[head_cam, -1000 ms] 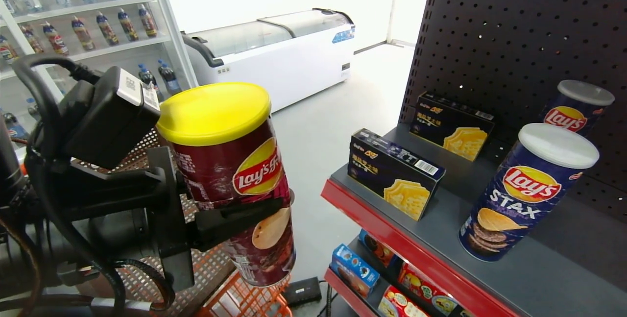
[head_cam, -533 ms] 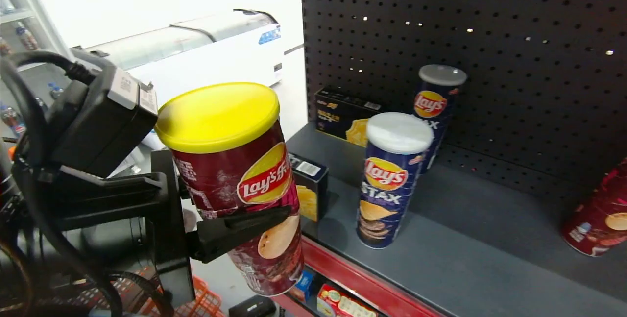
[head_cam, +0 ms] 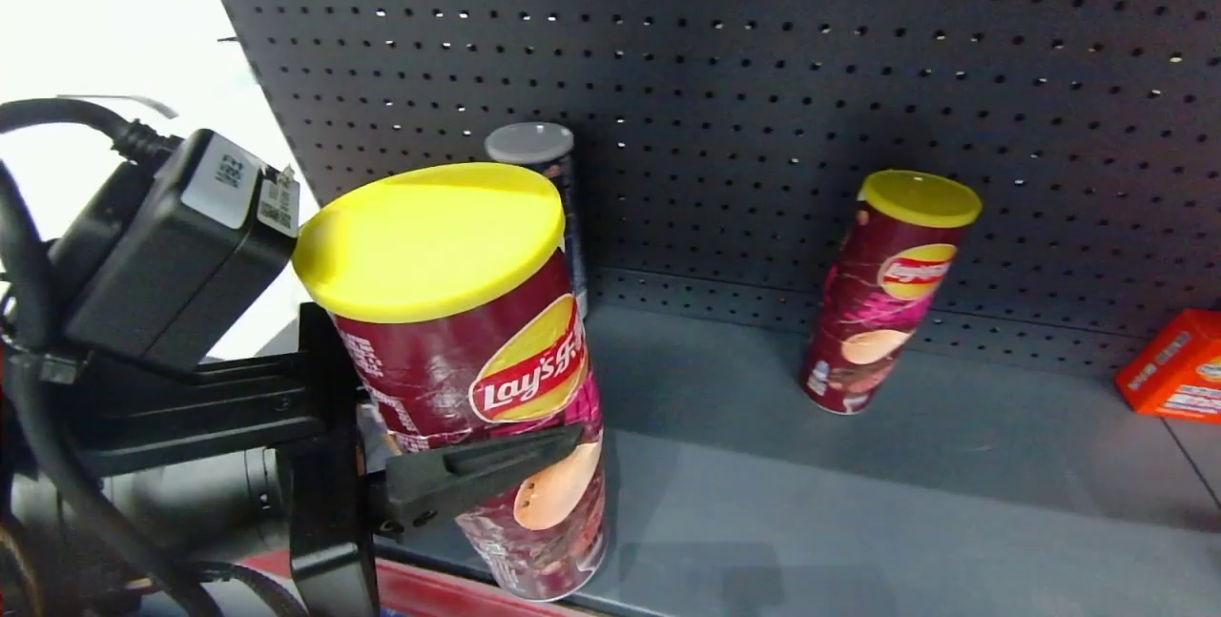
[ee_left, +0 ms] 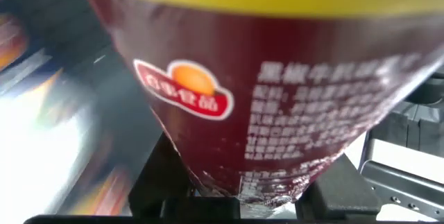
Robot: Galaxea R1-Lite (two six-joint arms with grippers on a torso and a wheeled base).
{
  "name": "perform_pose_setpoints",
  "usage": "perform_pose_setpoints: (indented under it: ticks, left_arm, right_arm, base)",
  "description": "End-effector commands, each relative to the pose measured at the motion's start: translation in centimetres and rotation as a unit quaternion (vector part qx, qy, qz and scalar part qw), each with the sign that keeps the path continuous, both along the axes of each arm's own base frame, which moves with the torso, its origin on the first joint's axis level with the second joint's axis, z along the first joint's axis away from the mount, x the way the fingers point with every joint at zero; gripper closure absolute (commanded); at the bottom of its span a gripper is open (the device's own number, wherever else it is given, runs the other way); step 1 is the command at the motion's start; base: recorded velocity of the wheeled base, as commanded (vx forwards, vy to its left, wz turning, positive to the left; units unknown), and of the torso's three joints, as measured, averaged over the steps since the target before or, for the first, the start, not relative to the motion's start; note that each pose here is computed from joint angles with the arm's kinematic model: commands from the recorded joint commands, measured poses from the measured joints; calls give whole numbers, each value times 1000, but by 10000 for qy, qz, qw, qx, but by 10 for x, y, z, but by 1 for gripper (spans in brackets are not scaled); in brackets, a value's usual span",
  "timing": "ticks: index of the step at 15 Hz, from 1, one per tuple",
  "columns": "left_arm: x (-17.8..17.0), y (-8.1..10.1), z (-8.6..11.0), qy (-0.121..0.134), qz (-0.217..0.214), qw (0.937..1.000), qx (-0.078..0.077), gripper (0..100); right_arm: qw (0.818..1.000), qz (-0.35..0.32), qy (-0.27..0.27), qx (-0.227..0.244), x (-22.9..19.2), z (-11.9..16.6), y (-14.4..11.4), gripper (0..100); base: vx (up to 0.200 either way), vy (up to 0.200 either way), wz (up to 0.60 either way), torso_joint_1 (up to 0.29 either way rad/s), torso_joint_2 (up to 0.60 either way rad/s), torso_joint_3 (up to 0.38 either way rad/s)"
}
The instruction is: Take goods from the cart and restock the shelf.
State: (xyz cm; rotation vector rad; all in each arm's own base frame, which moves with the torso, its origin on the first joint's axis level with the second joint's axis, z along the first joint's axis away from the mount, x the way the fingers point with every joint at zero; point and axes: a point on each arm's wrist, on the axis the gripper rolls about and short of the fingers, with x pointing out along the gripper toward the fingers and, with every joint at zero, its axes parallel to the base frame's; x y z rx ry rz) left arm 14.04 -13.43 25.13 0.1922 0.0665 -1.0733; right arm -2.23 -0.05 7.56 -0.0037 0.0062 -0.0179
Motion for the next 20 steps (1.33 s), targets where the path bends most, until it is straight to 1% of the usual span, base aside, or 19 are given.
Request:
perform_pose_setpoints:
  ticks: [1,2,4,6,12,14,17,20]
  left_arm:
    - [0,0,0,5,-5,10000,3,100]
    - [0,0,0,5,-5,10000,3,100]
    - [0,1,-2,34,36,10000,13,100]
    - [1,3,-7,97,89,9999,70,100]
    - [-1,7,-7,80,152,9998,46,100]
    - [-1,7,-9,108,159,9998,72,100]
    - [-4,10,-8,80,152,9998,46,100]
    - [-10,13,-12,90,105,9999,65,100]
  right_arm:
    - [10000,-3,8,-5,0,0,0,0]
    - [10000,-3,7,3,0,0,0,0]
    - [10000,-10,0,3,0,0,0,0]
    - [10000,-3,0,3,0,0,0,0]
    - [10000,-3,7,3,0,0,0,0]
    - [10000,-3,7,3,0,0,0,0]
    - [10000,-3,7,10,0,0,0,0]
    - [10000,43,8,-12,0,0,0,0]
  base:
    - [0,0,-600,2,2,2]
    - [0,0,-600,2,2,2]
    - [0,0,0,0,0,0]
    - [0,0,0,0,0,0]
    - [0,0,0,0,0,0]
    - [0,0,0,0,0,0]
    - [0,0,0,0,0,0]
    - [0,0,0,0,0,0]
